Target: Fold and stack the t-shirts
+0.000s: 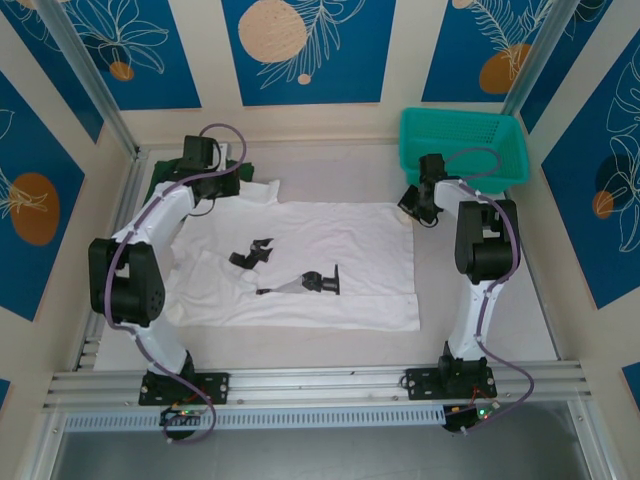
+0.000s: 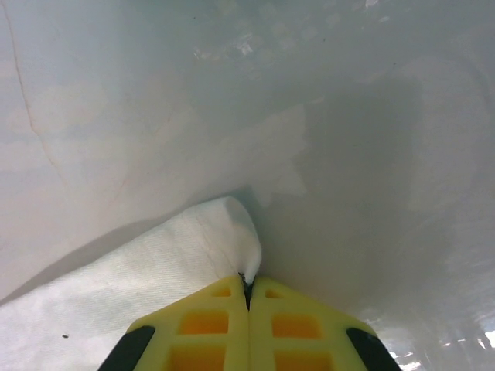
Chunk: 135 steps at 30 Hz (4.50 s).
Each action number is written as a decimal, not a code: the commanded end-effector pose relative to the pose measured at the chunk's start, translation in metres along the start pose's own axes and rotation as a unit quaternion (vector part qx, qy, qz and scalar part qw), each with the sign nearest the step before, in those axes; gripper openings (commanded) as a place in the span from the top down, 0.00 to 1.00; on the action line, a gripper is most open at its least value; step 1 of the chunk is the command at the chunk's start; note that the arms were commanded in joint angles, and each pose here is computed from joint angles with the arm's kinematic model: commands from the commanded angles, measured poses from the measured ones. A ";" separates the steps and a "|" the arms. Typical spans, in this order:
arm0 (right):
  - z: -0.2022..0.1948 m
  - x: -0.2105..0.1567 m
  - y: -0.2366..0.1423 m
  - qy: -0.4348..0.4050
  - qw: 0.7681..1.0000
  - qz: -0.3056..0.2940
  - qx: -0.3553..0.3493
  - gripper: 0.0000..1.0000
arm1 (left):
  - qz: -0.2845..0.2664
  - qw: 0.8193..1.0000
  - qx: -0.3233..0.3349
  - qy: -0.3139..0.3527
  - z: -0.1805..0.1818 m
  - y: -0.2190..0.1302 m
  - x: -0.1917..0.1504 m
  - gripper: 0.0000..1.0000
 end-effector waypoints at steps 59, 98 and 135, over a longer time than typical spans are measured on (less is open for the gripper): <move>-0.163 -0.108 -0.133 0.173 0.980 -0.064 0.080 0.58 | 0.005 0.885 0.356 -0.301 0.020 -0.181 -0.214 0.34; -0.052 -0.114 -0.068 -0.023 0.984 0.177 0.003 0.68 | 0.223 0.943 0.066 -0.237 0.122 0.016 -0.120 0.81; -0.068 -0.122 -0.089 0.036 0.987 0.150 0.039 0.64 | 0.137 0.952 0.040 -0.271 0.066 -0.039 -0.076 0.64</move>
Point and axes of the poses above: each hand's point on the last joint's axis, 136 mm out from that joint toward the fingers, its own y axis out along the fingers, its own z axis along the line the jaws close on, x = y × z, the point moved 10 cm from there along -y, back along the fingers, and after that the axes turned 14 degrees about y, right-handed, at the moved point
